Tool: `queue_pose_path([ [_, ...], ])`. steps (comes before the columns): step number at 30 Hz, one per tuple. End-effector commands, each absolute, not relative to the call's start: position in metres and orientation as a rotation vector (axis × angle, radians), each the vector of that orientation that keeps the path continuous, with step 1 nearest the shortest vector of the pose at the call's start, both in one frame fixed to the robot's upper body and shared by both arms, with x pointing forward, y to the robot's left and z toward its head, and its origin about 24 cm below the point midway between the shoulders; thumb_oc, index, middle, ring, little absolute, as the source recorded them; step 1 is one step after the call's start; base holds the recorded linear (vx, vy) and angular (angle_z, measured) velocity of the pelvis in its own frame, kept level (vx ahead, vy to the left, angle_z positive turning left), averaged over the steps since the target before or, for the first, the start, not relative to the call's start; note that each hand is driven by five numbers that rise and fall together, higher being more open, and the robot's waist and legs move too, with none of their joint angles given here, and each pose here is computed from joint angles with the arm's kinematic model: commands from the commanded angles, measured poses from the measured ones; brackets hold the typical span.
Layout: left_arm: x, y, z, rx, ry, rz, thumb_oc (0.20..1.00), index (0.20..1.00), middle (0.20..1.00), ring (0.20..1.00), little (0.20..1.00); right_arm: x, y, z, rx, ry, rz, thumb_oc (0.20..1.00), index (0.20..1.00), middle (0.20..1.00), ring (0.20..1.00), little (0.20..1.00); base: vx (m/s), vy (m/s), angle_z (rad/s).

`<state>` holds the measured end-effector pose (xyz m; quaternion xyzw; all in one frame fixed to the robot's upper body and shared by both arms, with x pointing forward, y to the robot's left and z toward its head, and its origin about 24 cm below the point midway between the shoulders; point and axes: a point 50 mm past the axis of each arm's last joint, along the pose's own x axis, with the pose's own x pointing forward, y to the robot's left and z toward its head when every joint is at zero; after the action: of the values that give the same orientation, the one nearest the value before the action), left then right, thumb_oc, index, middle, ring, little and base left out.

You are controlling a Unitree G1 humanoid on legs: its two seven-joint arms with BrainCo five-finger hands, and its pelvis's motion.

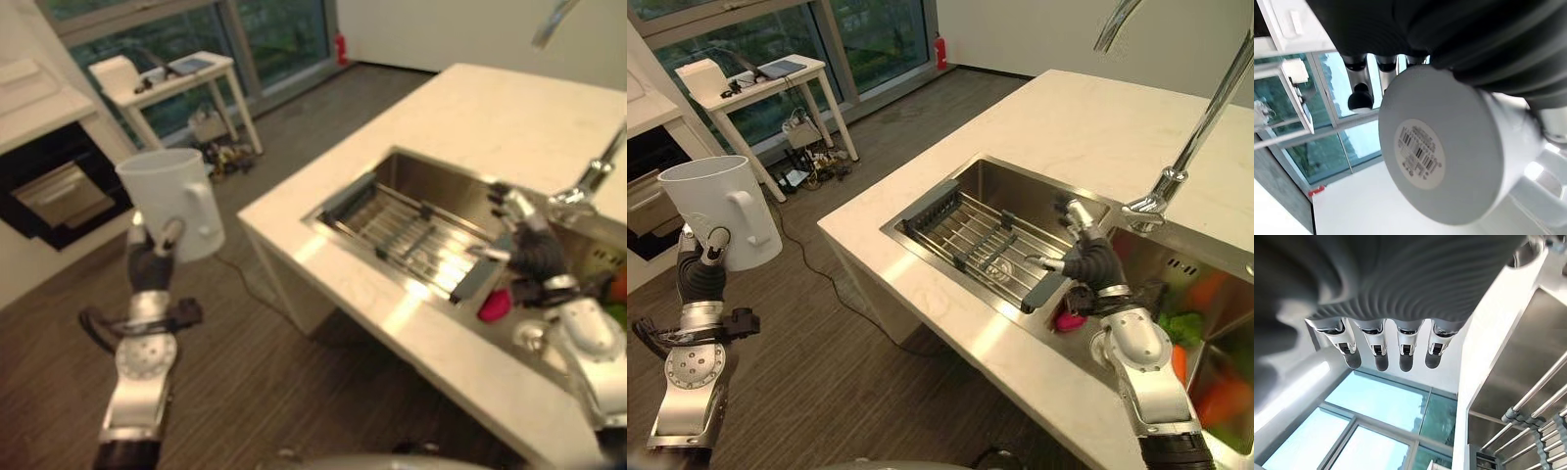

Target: Place the dishes in the dishwasher.

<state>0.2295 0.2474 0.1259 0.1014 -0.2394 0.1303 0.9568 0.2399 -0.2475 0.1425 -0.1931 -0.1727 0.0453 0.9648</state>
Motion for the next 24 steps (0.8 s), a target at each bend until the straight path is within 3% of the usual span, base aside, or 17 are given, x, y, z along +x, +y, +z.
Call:
queue_pose_path([
  [1, 0.221, 0.261, 0.157, 0.253, -0.640, 0.267, 0.200, 0.200, 0.200, 0.200, 0.200, 0.239, -0.234, 0.162, -0.238, -0.491, 0.141, 1.000, 1.000, 1.000, 1.000, 1.000, -0.09, 0.345, 0.92],
  [2, 0.221, 0.260, 0.157, 0.254, -0.644, 0.263, 0.200, 0.200, 0.200, 0.200, 0.200, 0.240, -0.234, 0.161, -0.179, -0.482, 0.164, 1.000, 1.000, 1.000, 1.000, 1.000, -0.07, 0.390, 0.44],
  [3, 0.222, 0.259, 0.157, 0.252, -0.647, 0.257, 0.200, 0.200, 0.200, 0.200, 0.200, 0.245, -0.226, 0.155, 0.257, -0.402, 0.341, 1.000, 1.000, 1.000, 1.000, 1.000, -0.06, 0.438, 0.25],
  [4, 0.226, 0.254, 0.150, 0.233, -0.649, 0.225, 0.200, 0.200, 0.200, 0.200, 0.200, 0.245, -0.181, 0.132, 0.933, -0.333, 0.674, 1.000, 1.000, 1.000, 1.000, 1.000, -0.05, 0.393, 0.42],
  [6, 0.229, 0.250, 0.150, 0.226, -0.648, 0.206, 0.200, 0.200, 0.200, 0.200, 0.200, 0.245, -0.159, 0.132, 0.989, -0.353, 0.712, 1.000, 1.000, 1.000, 1.000, 1.000, -0.04, 0.295, 0.63],
  [8, 0.228, 0.249, 0.157, 0.225, -0.644, 0.208, 0.200, 0.200, 0.200, 0.200, 0.200, 0.244, -0.168, 0.139, 0.589, -0.461, 0.405, 1.000, 1.000, 1.000, 1.000, 1.000, -0.04, 0.381, 0.73],
  [10, 0.221, 0.257, 0.162, 0.237, -0.633, 0.257, 0.200, 0.200, 0.200, 0.200, 0.200, 0.230, -0.200, 0.160, -0.439, -0.651, -0.052, 1.000, 1.000, 1.000, 1.000, 1.000, 0.02, 0.443, 0.50],
  [14, 0.232, 0.247, 0.161, 0.263, -0.607, 0.210, 0.200, 0.200, 0.200, 0.200, 0.200, 0.237, -0.219, 0.167, -0.373, -0.594, -0.029, 1.000, 1.000, 1.000, 1.000, 1.000, -0.02, 0.209, 0.41],
  [20, 0.228, 0.235, 0.154, 0.250, -0.606, 0.167, 0.200, 0.200, 0.200, 0.200, 0.200, 0.227, -0.227, 0.166, -0.370, -0.560, 0.035, 1.000, 1.000, 1.000, 1.000, 1.000, -0.01, 0.010, 1.52],
  [24, 0.230, 0.235, 0.155, 0.245, -0.597, 0.159, 0.200, 0.200, 0.200, 0.200, 0.200, 0.233, -0.219, 0.168, -0.367, -0.563, 0.061, 1.000, 1.000, 1.000, 1.000, 1.000, -0.03, -0.112, -0.29],
])
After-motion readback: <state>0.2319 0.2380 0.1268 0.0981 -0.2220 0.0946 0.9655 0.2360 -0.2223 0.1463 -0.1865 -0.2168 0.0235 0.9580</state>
